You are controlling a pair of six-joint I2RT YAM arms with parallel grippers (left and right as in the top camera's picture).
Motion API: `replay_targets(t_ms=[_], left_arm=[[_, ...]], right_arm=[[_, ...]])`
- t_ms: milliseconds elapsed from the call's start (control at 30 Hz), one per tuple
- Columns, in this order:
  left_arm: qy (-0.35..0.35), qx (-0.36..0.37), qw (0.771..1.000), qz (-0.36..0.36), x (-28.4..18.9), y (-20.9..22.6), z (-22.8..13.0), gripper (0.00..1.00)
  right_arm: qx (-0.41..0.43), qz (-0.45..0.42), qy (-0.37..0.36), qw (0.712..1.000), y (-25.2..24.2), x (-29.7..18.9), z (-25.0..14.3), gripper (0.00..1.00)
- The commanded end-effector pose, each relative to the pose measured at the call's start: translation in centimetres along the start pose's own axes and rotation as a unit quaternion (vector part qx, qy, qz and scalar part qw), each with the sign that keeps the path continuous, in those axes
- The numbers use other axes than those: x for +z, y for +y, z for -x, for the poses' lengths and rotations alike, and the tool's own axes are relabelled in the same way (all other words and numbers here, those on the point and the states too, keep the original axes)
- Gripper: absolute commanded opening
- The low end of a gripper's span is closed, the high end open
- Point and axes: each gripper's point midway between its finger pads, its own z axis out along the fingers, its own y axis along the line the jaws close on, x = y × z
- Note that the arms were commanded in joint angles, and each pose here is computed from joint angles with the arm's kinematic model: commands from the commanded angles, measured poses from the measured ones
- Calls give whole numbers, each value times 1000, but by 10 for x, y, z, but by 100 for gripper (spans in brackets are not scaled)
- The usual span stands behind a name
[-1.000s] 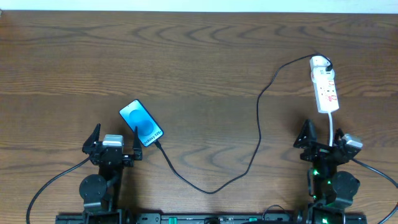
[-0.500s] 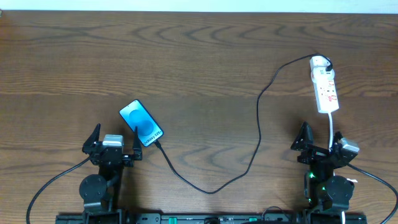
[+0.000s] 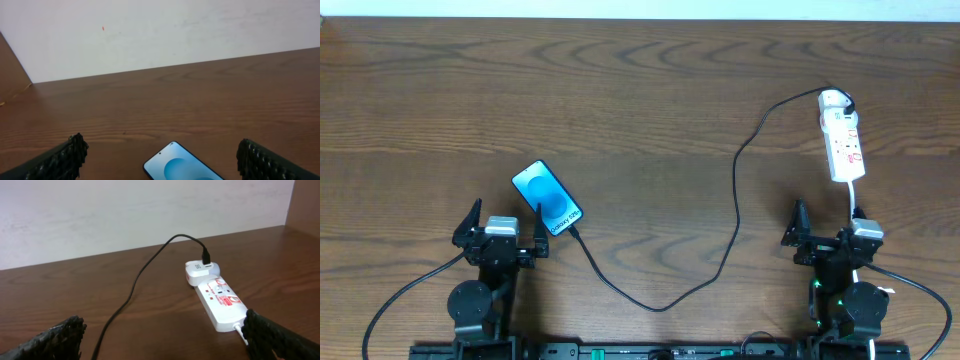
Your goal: Plug charger to phone and switch on socket
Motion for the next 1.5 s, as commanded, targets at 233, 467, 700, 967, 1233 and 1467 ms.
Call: replay_targets(t_ms=[233, 467, 700, 967, 1233, 1467], left_arm=[[22, -4, 1000, -10, 1, -4, -15, 98], [22, -4, 1000, -10, 1, -4, -15, 98], [22, -4, 1000, -10, 1, -4, -15, 98], [22, -4, 1000, -10, 1, -4, -15, 98], [22, -4, 1000, -10, 1, -4, -15, 98], [22, -4, 1000, -10, 1, -4, -15, 98]], right_arm=[[-11, 12, 0, 1000, 5, -1, -1, 99], [-38, 35, 2, 999, 16, -1, -2, 99], [-52, 58, 4, 997, 27, -2, -4, 99], [-94, 90, 0, 992, 38, -4, -4, 99], [-86, 89, 1, 992, 38, -4, -4, 99], [-64, 87, 3, 994, 37, -3, -4, 99]])
